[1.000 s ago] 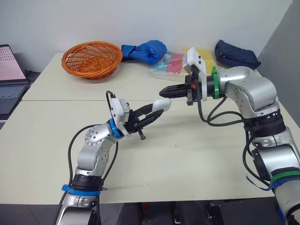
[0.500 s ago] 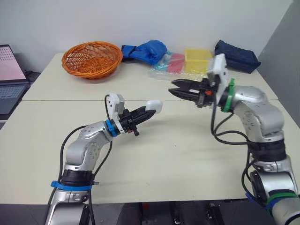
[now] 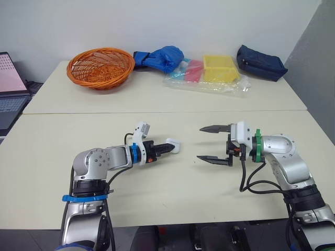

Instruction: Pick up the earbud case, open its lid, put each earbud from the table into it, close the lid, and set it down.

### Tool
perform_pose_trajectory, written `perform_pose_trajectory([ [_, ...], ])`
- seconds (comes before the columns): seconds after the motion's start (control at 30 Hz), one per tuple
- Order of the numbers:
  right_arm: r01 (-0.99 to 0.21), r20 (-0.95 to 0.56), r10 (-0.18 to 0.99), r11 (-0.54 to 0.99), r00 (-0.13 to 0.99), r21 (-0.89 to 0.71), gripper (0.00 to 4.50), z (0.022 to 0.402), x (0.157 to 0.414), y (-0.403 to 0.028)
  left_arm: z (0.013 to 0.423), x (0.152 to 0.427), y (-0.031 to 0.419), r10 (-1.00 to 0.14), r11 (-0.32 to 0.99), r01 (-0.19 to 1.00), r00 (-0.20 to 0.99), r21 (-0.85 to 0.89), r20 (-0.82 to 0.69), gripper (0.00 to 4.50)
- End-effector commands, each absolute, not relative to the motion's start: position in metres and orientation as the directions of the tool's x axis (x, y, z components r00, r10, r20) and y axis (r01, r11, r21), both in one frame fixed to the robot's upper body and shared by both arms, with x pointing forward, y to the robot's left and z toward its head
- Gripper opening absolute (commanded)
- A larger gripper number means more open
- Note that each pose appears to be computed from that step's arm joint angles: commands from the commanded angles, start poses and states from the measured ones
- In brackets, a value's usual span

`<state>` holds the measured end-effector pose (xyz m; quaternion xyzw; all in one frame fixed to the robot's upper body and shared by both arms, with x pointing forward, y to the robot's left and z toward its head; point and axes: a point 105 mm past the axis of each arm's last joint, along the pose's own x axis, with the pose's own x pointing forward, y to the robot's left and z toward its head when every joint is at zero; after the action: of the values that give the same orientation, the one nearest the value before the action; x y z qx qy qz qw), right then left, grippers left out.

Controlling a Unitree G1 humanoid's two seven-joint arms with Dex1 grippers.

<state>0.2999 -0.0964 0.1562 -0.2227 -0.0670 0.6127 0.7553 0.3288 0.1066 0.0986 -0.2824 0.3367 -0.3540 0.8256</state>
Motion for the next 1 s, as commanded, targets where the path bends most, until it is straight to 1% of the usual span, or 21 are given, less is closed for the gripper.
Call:
perform_pose_trajectory([
  [0.03, -0.882, -0.167, 0.956, 0.145, 0.242, -0.449, 4.49, 0.161, 0.3, -0.093, 0.104, 0.328, 0.113, -0.757, 0.601, 0.371, 0.548, -0.708, -0.355, 1.11],
  [0.07, -0.881, -0.171, 0.956, 0.138, 0.238, -0.453, 4.5, 0.16, 0.299, -0.093, 0.103, 0.327, 0.114, -0.754, 0.605, 0.364, 0.547, -0.708, -0.363, 1.5],
  [0.13, -0.875, -0.155, 0.954, 0.161, 0.256, -0.457, 4.5, 0.163, 0.303, -0.093, 0.101, 0.326, 0.119, -0.741, 0.611, 0.334, 0.558, -0.717, -0.372, 2.04],
  [0.23, -0.87, -0.144, 0.95, 0.185, 0.278, -0.456, 4.5, 0.164, 0.313, -0.094, 0.097, 0.319, 0.136, -0.703, 0.646, 0.289, 0.585, -0.706, -0.404, 2.97],
  [0.4, -0.866, -0.142, 0.947, 0.194, 0.288, -0.461, 4.5, 0.163, 0.321, -0.095, 0.099, 0.308, 0.157, -0.664, 0.687, 0.274, 0.614, -0.673, -0.427, 4.46],
  [0.43, -0.865, -0.146, 0.946, 0.192, 0.288, -0.463, 4.5, 0.162, 0.322, -0.096, 0.099, 0.307, 0.161, -0.653, 0.698, 0.271, 0.622, -0.663, -0.433, 4.46],
  [0.5, -0.861, -0.159, 0.943, 0.188, 0.293, -0.473, 4.5, 0.163, 0.326, -0.102, 0.102, 0.301, 0.198, -0.574, 0.764, 0.234, 0.672, -0.602, -0.467, 4.46],
  [0.53, -0.858, -0.172, 0.941, 0.177, 0.291, -0.483, 4.5, 0.163, 0.328, -0.106, 0.11, 0.3, 0.218, -0.533, 0.801, 0.256, 0.716, -0.541, -0.451, 4.46],
  [0.57, -0.856, -0.18, 0.94, 0.17, 0.289, -0.489, 4.5, 0.163, 0.328, -0.109, 0.116, 0.299, 0.229, -0.514, 0.823, 0.282, 0.739, -0.494, -0.436, 4.46],
  [0.6, -0.857, -0.185, 0.939, 0.169, 0.29, -0.487, 4.5, 0.163, 0.329, -0.112, 0.128, 0.297, 0.241, -0.51, 0.855, 0.402, 0.766, -0.327, -0.391, 4.46],
  [0.63, -0.859, -0.19, 0.939, 0.166, 0.288, -0.485, 4.5, 0.165, 0.33, -0.114, 0.143, 0.292, 0.242, -0.574, 0.819, 0.532, 0.753, -0.215, -0.323, 4.46],
  [0.67, -0.86, -0.191, 0.939, 0.164, 0.287, -0.482, 4.5, 0.165, 0.33, -0.116, 0.15, 0.286, 0.241, -0.627, 0.775, 0.618, 0.723, -0.136, -0.29, 4.46],
  [0.7, -0.866, -0.193, 0.94, 0.164, 0.283, -0.473, 4.5, 0.167, 0.33, -0.118, 0.157, 0.282, 0.245, -0.649, 0.746, 0.666, 0.714, -0.032, -0.262, 4.46],
  [0.77, -0.874, -0.197, 0.942, 0.156, 0.272, -0.459, 4.5, 0.169, 0.329, -0.12, 0.156, 0.28, 0.253, -0.653, 0.727, 0.685, 0.71, 0.046, -0.266, 4.46],
  [0.83, -0.887, -0.209, 0.943, 0.146, 0.259, -0.438, 4.5, 0.174, 0.328, -0.125, 0.16, 0.277, 0.263, -0.64, 0.689, 0.696, 0.715, 0.201, -0.28, 4.46],
  [0.9, -0.899, -0.226, 0.943, 0.132, 0.244, -0.419, 4.5, 0.177, 0.326, -0.13, 0.167, 0.277, 0.275, -0.614, 0.716, 0.664, 0.746, 0.216, -0.259, 4.46],
  [1.0, -0.898, -0.233, 0.943, 0.123, 0.238, -0.422, 4.5, 0.182, 0.322, -0.132, 0.177, 0.279, 0.283, -0.575, 0.725, 0.625, 0.781, 0.29, -0.245, 4.46],
])
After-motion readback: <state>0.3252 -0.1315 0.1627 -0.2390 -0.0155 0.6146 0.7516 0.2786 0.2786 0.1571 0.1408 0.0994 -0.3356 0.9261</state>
